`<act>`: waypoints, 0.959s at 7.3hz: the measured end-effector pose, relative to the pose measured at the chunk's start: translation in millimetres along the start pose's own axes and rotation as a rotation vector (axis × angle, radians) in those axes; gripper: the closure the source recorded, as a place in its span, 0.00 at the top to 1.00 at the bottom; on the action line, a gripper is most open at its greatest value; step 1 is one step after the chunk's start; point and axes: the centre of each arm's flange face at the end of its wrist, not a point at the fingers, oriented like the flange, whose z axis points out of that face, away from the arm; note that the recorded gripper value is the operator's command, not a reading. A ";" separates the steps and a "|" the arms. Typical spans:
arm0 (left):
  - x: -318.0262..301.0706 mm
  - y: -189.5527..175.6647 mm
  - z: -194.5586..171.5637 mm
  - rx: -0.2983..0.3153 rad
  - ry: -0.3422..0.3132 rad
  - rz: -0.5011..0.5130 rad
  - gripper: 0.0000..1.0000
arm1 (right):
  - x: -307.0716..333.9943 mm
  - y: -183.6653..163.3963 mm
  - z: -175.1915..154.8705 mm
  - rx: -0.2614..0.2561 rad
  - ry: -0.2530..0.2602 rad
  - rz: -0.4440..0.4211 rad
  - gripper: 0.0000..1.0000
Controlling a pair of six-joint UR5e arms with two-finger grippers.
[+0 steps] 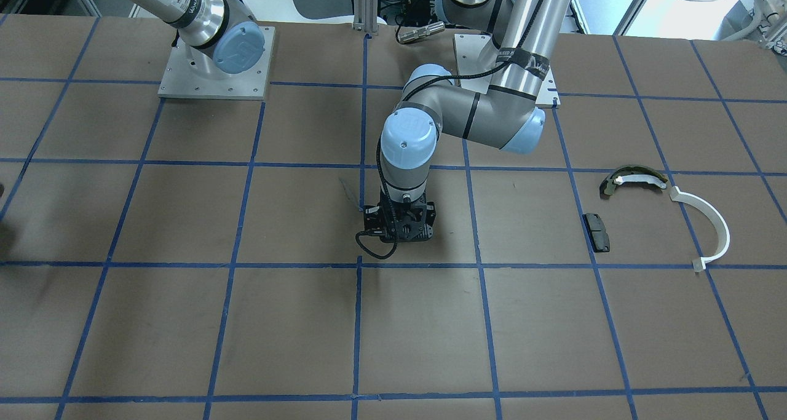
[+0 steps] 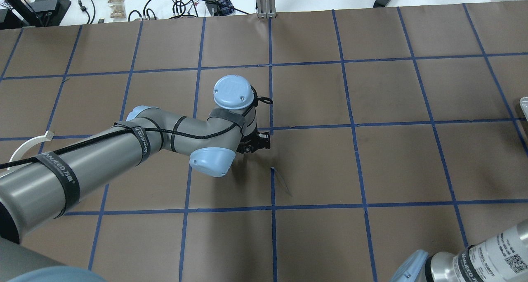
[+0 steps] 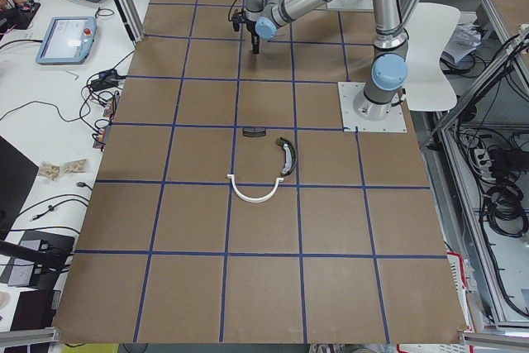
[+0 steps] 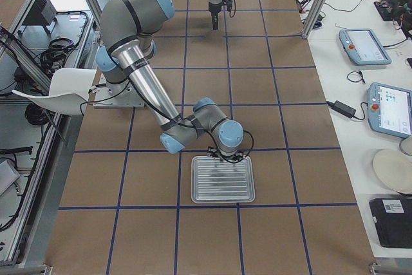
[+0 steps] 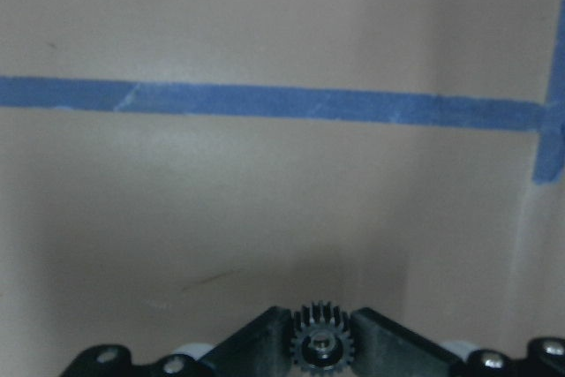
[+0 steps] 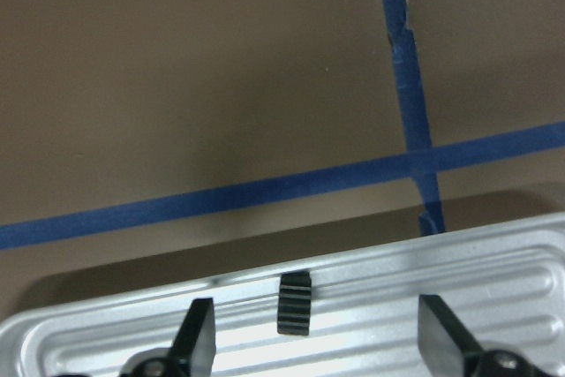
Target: Place bearing gear from tray to pile
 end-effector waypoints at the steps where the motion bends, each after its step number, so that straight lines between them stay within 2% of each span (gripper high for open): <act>1: -19.5 -15.4 -11.5 -0.013 -0.006 -0.037 0.05 | -0.5 -0.4 3.3 0.005 -0.006 0.000 0.72; 2: -48.6 -34.1 -24.8 -0.043 -0.023 -0.064 0.05 | -0.6 -0.2 5.6 0.007 -0.010 0.001 0.54; 3: -85.8 -52.9 -39.2 -0.081 -0.041 -0.081 0.05 | -0.6 0.1 6.3 0.006 -0.013 0.001 0.32; 4: -131.9 -71.2 -49.9 -0.119 -0.049 -0.101 0.05 | -1.1 1.3 5.7 -0.003 -0.019 0.002 0.03; 5: -181.8 -85.8 -53.3 -0.144 -0.046 -0.094 0.05 | -2.2 3.1 4.9 -0.017 -0.030 0.005 0.00; 7: -272.6 -100.0 -49.1 -0.178 -0.045 -0.036 0.01 | -3.0 5.4 -0.3 -0.039 -0.038 0.013 0.00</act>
